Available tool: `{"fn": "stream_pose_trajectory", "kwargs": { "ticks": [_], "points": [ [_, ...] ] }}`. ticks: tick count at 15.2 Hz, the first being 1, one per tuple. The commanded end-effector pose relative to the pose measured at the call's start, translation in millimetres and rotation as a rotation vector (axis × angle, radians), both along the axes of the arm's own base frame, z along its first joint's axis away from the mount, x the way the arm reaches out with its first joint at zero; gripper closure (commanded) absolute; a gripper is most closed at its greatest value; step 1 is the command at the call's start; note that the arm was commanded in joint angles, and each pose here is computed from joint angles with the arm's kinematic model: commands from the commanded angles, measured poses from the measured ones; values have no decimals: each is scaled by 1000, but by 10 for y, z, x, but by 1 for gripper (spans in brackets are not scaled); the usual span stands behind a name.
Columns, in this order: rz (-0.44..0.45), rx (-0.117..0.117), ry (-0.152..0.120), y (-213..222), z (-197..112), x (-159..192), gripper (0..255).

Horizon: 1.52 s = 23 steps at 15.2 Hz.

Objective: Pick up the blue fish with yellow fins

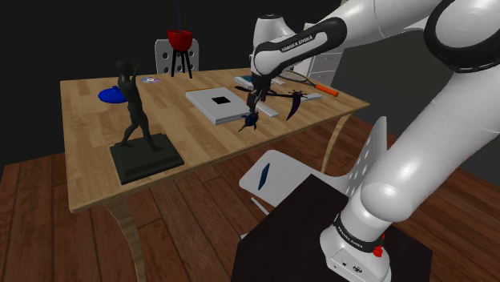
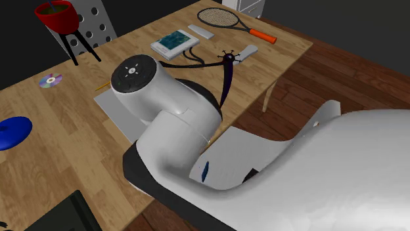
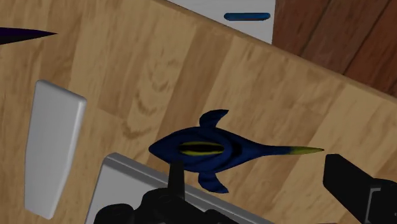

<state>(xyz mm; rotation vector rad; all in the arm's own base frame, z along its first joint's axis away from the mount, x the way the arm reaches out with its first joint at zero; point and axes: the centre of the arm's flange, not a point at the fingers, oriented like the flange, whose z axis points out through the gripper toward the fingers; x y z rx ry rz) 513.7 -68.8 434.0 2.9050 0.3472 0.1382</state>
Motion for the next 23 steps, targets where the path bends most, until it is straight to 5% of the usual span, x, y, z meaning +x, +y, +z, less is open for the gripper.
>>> {"fn": "stream_pose_trajectory", "kwargs": {
  "ticks": [1, 7, 16, 17, 23],
  "points": [
    [13, -9, -5, -36, -166, 213, 0],
    [46, -33, -17, -140, -582, 782, 0],
    [46, -33, -17, -140, -982, 782, 0],
    [46, -33, -17, -137, -980, 785, 255],
    [46, -33, -17, -136, -982, 788, 255]
  ]
}}
